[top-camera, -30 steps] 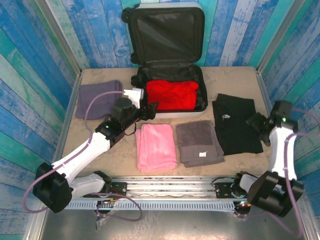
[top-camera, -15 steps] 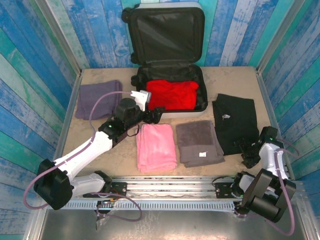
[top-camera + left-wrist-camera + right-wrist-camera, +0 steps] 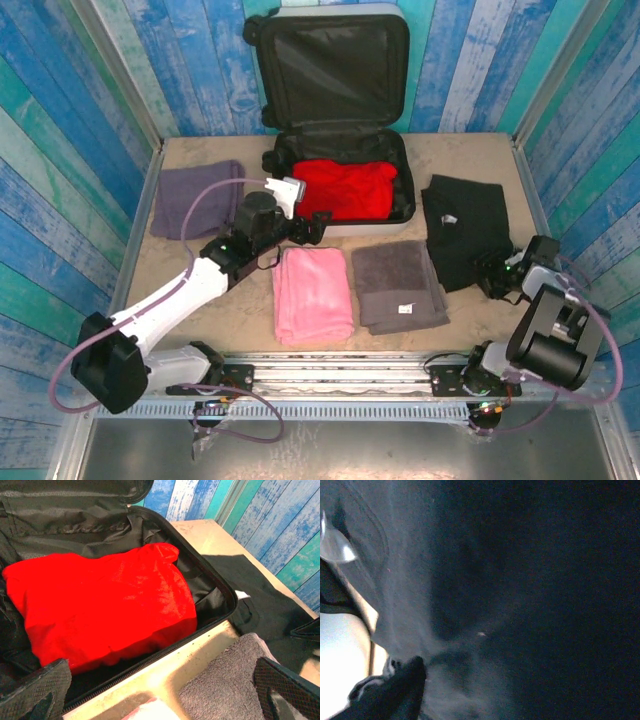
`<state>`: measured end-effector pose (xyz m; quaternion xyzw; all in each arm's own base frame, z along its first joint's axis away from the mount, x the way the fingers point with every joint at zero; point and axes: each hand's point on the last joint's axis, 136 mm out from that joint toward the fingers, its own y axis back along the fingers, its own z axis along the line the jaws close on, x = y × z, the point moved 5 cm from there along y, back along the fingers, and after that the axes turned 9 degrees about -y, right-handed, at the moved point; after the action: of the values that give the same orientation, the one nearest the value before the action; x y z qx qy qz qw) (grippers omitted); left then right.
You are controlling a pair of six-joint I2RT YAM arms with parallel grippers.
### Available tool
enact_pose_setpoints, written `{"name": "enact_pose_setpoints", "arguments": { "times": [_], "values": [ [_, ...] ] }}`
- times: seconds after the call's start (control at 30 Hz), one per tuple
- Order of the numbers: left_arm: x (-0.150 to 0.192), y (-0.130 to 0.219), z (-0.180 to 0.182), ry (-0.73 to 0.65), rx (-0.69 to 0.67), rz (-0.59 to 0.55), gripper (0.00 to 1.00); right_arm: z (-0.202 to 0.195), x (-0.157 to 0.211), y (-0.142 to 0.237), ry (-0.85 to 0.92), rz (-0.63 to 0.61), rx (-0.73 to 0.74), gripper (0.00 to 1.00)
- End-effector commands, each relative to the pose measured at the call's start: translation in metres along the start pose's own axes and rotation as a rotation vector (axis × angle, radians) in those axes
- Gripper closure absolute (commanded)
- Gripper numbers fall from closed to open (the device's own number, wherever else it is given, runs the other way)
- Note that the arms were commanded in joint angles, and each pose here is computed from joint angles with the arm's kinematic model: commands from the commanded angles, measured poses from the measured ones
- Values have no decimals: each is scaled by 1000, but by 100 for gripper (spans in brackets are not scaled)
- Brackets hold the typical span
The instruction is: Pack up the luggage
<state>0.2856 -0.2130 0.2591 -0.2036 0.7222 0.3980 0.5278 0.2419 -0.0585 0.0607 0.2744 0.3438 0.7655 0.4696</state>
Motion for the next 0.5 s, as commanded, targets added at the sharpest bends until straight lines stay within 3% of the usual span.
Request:
{"name": "enact_pose_setpoints", "arguments": {
  "times": [0.0,0.17,0.47],
  "values": [
    [-6,-7,0,-4,-11,5,3,-38,7,-21,-38,38,143,66],
    [-13,-11,-3,32,13,-26,2,-24,-4,-21,2,50,128,98],
    [-17,-31,-7,134,65,-58,3,32,-15,40,150,-88,87,100]
  ]
}}
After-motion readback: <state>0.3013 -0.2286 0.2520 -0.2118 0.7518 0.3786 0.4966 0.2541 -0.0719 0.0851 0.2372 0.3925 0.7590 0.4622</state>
